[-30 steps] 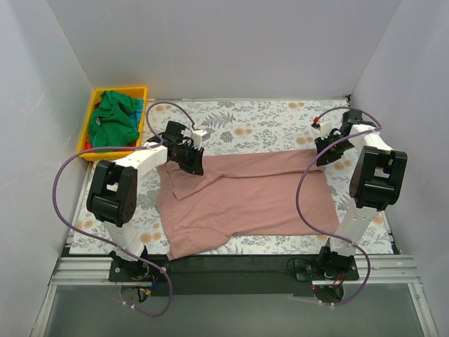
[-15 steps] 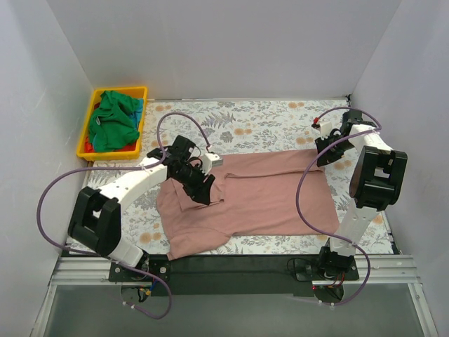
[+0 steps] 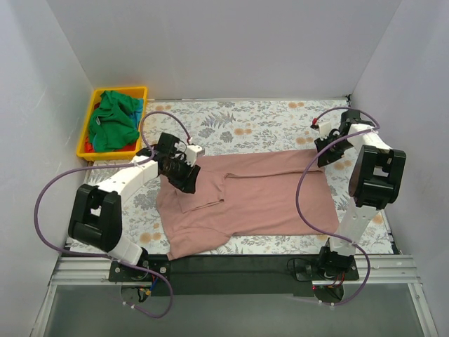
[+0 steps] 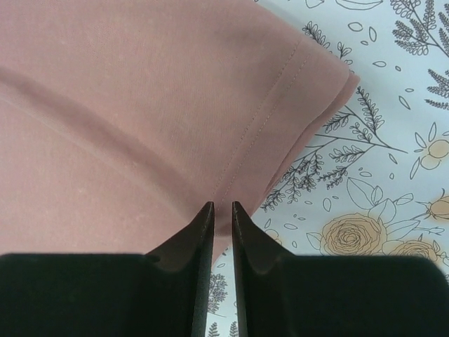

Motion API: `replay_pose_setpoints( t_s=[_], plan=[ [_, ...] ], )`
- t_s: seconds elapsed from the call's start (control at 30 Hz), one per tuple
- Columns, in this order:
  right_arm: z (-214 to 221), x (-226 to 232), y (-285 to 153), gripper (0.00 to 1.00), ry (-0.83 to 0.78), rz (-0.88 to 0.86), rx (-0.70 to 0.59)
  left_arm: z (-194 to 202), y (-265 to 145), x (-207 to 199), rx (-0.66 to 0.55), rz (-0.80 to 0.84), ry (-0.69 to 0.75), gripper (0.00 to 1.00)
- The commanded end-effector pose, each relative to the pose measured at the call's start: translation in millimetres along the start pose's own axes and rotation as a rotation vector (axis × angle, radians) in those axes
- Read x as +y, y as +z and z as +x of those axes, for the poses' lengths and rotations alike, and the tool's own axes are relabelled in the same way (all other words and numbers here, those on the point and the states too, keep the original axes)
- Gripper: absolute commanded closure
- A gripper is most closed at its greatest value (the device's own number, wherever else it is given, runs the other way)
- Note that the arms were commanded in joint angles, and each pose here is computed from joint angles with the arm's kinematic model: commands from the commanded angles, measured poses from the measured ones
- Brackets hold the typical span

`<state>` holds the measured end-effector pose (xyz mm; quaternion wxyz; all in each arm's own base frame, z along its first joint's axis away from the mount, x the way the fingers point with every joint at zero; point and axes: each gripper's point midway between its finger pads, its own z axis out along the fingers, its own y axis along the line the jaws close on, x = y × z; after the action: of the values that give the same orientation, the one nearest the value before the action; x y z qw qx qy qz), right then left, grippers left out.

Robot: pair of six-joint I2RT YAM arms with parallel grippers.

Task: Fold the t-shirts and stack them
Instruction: Fold the tshirt

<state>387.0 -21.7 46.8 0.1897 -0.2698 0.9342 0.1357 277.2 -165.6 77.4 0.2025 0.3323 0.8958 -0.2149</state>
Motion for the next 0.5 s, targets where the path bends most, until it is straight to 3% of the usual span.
replay_pose_setpoints(
  t_s=[0.0,0.3,0.4,0.47],
  plan=[
    [7.6,-3.0,2.9,0.78,-0.020,0.015,0.048,13.7,5.8,12.2,0.034,-0.059,-0.022,0.56],
    [50.6,-22.9,13.1,0.83,-0.064,0.100,0.232,53.9,11.1,39.6,0.124,-0.116,-0.164,0.57],
    [34.9,-22.9,-1.4,0.91,-0.076,0.113,0.190,42.6,-2.3,42.4,0.089,-0.093,-0.187,0.58],
    [6.9,-16.5,-18.5,0.94,-0.086,0.103,0.090,12.4,-21.9,42.7,-0.003,-0.088,-0.172,0.58]
  ],
)
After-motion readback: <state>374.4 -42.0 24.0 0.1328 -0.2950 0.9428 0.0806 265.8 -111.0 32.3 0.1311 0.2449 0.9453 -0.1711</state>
